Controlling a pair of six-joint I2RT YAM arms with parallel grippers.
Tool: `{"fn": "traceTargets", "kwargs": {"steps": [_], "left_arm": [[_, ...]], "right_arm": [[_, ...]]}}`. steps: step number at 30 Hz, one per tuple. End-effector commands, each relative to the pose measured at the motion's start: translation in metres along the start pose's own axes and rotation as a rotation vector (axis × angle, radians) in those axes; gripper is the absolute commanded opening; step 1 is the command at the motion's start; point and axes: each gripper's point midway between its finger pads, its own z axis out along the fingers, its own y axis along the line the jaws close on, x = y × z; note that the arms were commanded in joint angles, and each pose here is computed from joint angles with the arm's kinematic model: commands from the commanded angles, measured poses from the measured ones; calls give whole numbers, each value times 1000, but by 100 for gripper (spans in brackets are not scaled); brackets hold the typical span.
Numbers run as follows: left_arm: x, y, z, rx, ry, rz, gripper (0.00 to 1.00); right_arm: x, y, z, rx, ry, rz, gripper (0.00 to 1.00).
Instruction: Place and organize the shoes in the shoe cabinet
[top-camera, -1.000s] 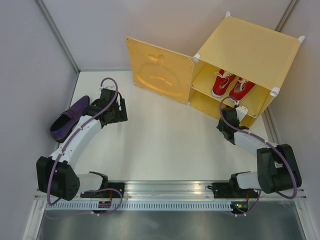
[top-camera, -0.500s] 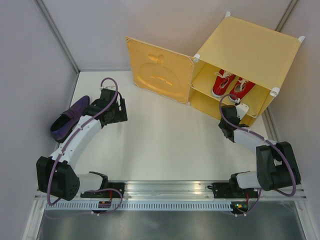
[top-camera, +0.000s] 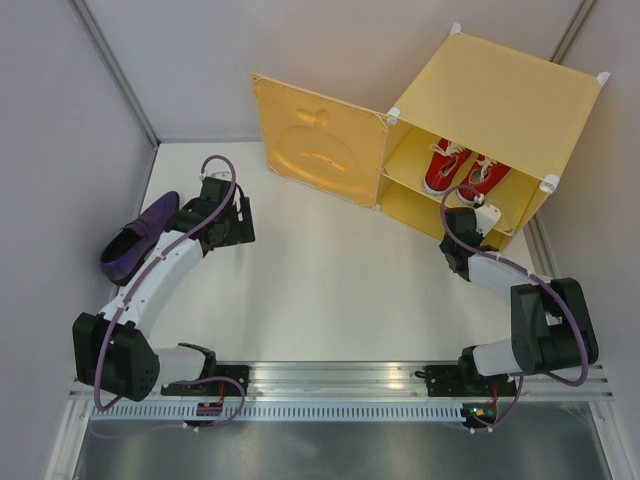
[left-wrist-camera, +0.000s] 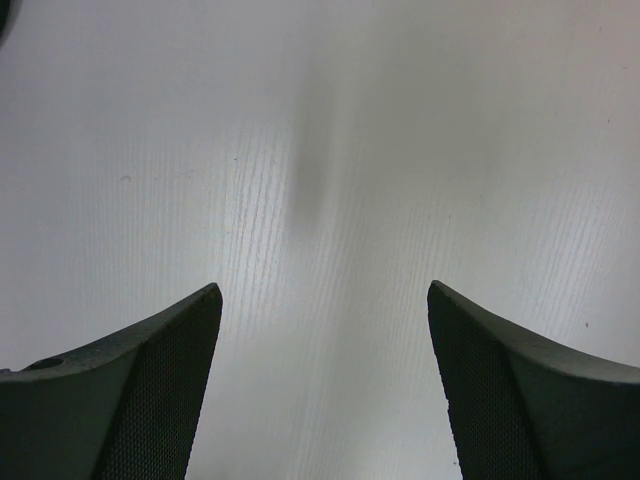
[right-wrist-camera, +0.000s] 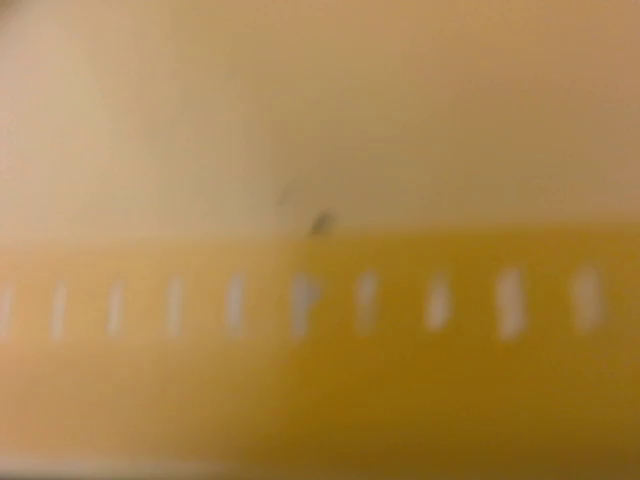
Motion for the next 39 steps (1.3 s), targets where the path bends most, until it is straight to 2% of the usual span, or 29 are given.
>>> {"fn": "traceTargets", "kwargs": {"steps": [1, 26, 29, 33, 39], "left_arm": [[-11, -1, 2, 8, -38, 25, 86], [-12, 1, 0, -1, -47, 26, 86], [-12, 2, 0, -2, -48, 26, 86], [-13, 1, -1, -1, -52, 23, 86], [-13, 0, -1, 5, -52, 24, 87]], "right_arm": [[-50, 14, 6, -21, -150, 86, 20], [-70, 43, 7, -145, -181, 74, 23], [-68, 41, 2, -148, -171, 70, 30], [-59, 37, -10, -153, -112, 61, 51], [-45, 34, -33, -192, -19, 48, 70]]}}
